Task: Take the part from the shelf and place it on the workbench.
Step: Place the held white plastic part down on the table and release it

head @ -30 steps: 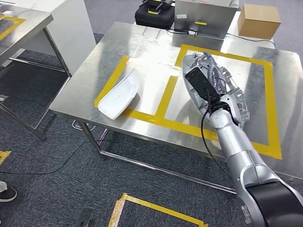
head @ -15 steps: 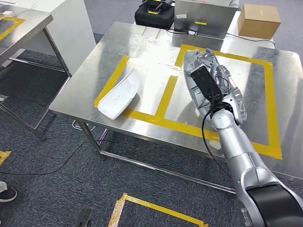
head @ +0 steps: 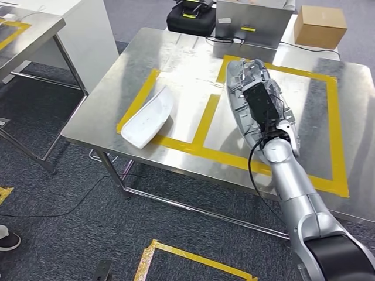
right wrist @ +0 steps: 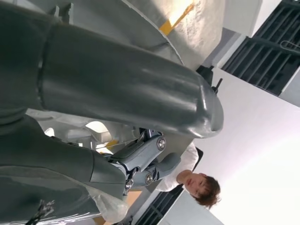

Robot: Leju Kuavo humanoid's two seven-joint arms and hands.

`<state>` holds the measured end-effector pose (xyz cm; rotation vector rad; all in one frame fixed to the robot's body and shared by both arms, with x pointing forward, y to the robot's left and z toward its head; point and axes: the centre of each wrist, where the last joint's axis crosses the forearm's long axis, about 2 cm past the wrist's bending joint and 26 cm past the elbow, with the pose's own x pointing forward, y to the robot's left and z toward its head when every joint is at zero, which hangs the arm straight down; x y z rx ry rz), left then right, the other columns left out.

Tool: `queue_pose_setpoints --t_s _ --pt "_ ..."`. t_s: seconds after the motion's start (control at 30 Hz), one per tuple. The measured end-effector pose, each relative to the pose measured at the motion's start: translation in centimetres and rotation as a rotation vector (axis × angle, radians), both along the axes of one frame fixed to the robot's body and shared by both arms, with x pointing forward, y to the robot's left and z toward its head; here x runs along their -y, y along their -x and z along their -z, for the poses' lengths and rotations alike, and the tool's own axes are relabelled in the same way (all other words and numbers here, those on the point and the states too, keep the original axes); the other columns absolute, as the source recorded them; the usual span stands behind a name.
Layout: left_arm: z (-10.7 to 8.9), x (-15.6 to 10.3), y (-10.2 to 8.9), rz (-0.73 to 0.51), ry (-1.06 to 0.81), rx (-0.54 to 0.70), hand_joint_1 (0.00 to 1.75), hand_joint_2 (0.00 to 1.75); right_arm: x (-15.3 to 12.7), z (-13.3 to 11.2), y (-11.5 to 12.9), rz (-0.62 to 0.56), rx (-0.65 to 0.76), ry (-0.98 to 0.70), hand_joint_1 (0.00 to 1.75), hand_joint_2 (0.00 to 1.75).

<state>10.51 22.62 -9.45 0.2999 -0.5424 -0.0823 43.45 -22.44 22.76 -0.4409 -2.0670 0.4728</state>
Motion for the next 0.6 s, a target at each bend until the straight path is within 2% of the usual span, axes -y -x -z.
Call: queue_pose_setpoints --t_s 0.23,0.3,0.37,0.43,0.5,0.6 --pt "0.0 0.0 -0.2 0.006 0.005 0.0 0.0 0.0 -0.3 -0.7 0.3 -0.01 0.025 -0.018 0.0 0.0" --pt "0.0 0.0 -0.2 0.009 0.004 -0.006 0.0 0.0 -0.3 -0.4 0.5 0.051 0.028 0.04 0.0 0.0" --pt "-0.1 0.1 -0.2 0.018 0.002 -0.014 0.0 0.0 -0.3 -0.3 0.6 0.2 0.095 0.219 0.0 0.0" --pt "-0.1 0.4 -0.1 0.028 0.0 -0.023 0.0 0.0 -0.3 0.0 0.6 0.339 0.225 0.476 0.0 0.0" --pt "-0.1 0.6 -0.1 0.037 0.0 -0.03 0.0 0.0 -0.6 0.6 0.8 0.407 0.326 0.692 0.0 0.0" --pt "-0.1 0.7 -0.1 0.048 -0.002 -0.033 0.0 0.0 -1.3 1.1 0.7 0.467 0.391 0.897 0.0 0.0"
